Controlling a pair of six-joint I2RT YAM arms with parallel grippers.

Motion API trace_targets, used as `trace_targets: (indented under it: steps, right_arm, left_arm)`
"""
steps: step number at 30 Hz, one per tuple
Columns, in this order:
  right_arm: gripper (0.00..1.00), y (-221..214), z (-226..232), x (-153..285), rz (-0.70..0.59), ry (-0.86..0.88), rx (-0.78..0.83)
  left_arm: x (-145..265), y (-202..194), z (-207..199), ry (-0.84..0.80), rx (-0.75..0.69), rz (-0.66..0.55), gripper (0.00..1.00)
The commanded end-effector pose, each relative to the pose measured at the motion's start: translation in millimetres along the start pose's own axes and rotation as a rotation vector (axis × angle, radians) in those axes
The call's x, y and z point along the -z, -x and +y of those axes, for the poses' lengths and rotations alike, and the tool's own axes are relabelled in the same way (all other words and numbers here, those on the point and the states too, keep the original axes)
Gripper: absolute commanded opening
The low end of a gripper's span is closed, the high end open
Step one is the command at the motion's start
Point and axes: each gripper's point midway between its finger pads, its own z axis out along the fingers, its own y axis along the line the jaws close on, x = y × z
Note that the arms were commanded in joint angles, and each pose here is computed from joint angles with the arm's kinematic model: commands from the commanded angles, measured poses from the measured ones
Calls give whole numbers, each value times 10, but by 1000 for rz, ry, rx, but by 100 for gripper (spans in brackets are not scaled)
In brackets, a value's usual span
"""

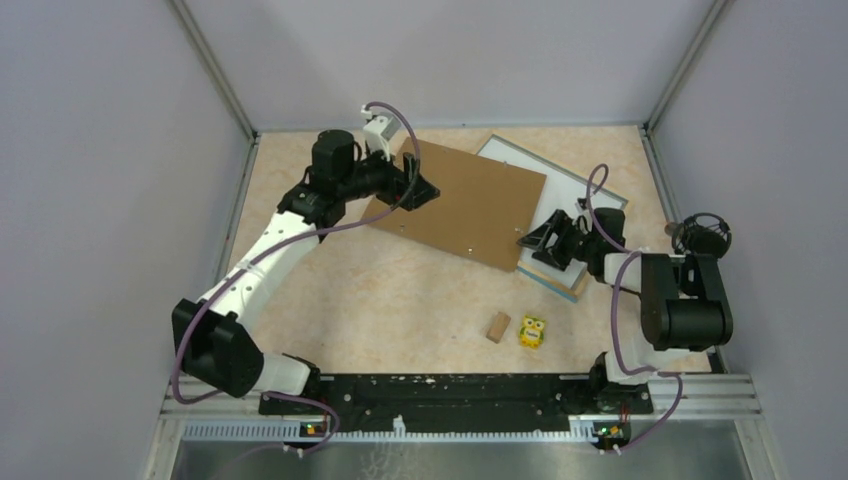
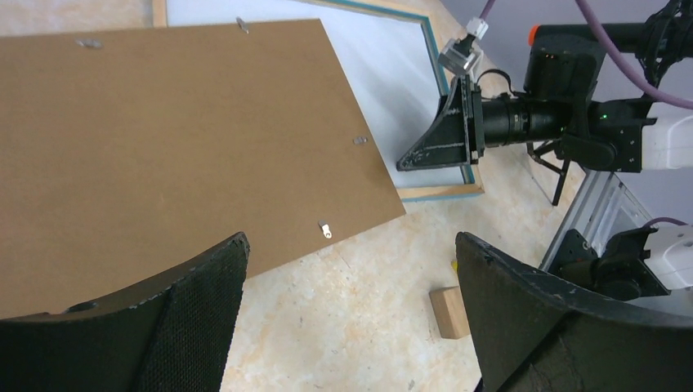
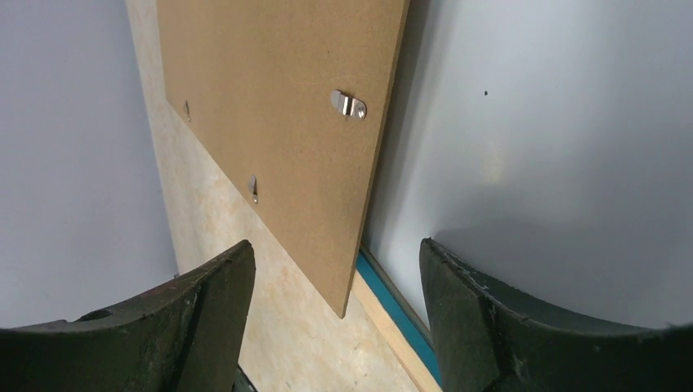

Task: Put the photo into the frame
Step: Pick up the photo frame item from the photo frame.

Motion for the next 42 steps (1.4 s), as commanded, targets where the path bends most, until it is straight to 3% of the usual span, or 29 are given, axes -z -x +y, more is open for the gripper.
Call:
trace_targets:
  steps: [1,7,28,35,39,42]
  right_arm:
    - [71,130,106,-52,-46,77,25]
    - [59,168,187,-122,-41,144,-18]
    - [44,130,313,-532,-35,263,-65]
    - [21,228,379,-560,-99,296,-81]
    - [6,331,682,-423,-143,334,-53]
    - [0,406,893,-297,-165,320,-30]
  left_arm:
    - [17,61,-150,-65,-20,-74,98]
    - [-27,-75,-116,-65,-6,-61,98]
    - [-75,-304,-77,-46,2,-39,99]
    - [-14,-260,-332,-88,-26,-59,98]
    - [51,-222,-392,-91,-30,-84,98]
    - [129,-164,-453,-103,-34,-104,98]
